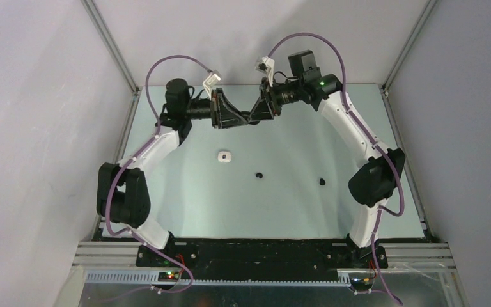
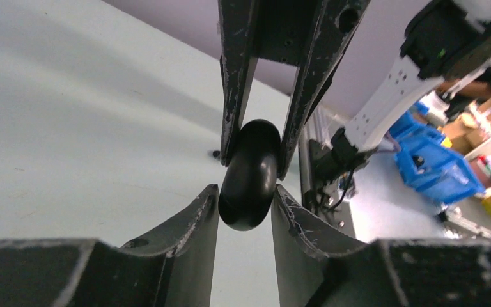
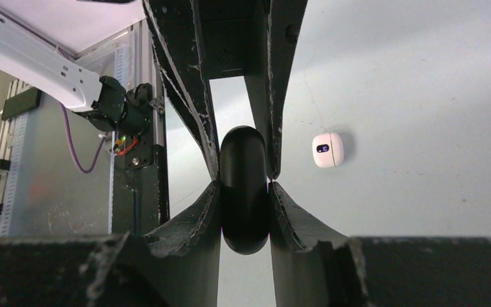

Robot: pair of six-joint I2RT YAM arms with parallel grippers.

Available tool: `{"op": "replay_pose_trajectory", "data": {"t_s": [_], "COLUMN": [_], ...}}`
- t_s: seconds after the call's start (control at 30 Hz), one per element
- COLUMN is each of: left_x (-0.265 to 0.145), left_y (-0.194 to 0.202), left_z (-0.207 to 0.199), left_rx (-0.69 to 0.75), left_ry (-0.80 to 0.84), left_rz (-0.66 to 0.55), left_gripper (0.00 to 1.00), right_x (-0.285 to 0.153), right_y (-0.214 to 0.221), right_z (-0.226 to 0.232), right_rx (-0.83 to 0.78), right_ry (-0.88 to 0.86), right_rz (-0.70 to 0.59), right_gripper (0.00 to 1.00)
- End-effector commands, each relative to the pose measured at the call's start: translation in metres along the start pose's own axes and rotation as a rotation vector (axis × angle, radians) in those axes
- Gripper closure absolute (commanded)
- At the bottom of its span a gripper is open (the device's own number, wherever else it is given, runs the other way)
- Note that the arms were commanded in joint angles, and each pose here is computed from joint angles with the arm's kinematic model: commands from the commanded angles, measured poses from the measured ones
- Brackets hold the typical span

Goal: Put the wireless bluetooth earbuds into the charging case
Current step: Open the charging case.

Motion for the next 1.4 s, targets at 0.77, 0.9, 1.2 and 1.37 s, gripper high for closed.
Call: {"op": "replay_pose_trajectory", "data": {"t_s": [0.77,0.9,1.2,1.37], "left_x": [0.015,0.015,0.016,0.017], "left_y": [-0.05,-0.049,-0.048,-0.045], "left_z": [-0.027,-0.025,-0.024,-0.022], "left_rx": [0.075,0.066,0.064,0.055], "left_ry": [0.086,0.081,0.084,0.084], "left_rz": [-0.205,-0.207,-0.205,-0.2], "left_gripper": [0.51,0.51,0.54,0.49], "right_x": [-0.04,-0.04,-0.04,-0.039], "right_y": [-0.042,-0.043,-0.043,-0.046], "right_z": [0.033,0.033,0.033,0.033], "right_rx": [-0.036,-0.042,-0.047,-0.047], "right_ry": [-0.017,-0.021,-0.015,-0.024], "right_rz": [-0.193,-0.193,-0.192,-0.196], "right_gripper": [1.0,1.0,1.0,1.0]}}
Point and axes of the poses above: each gripper's point midway between its finger pads, its own x axis out along the fingers, its own z axis along the line the jaws close on, y = z × x, the point moved 5 cm from there along -x, back along the fingers, and after that the axes turned 8 degrees about x, right-handed, at the moved point
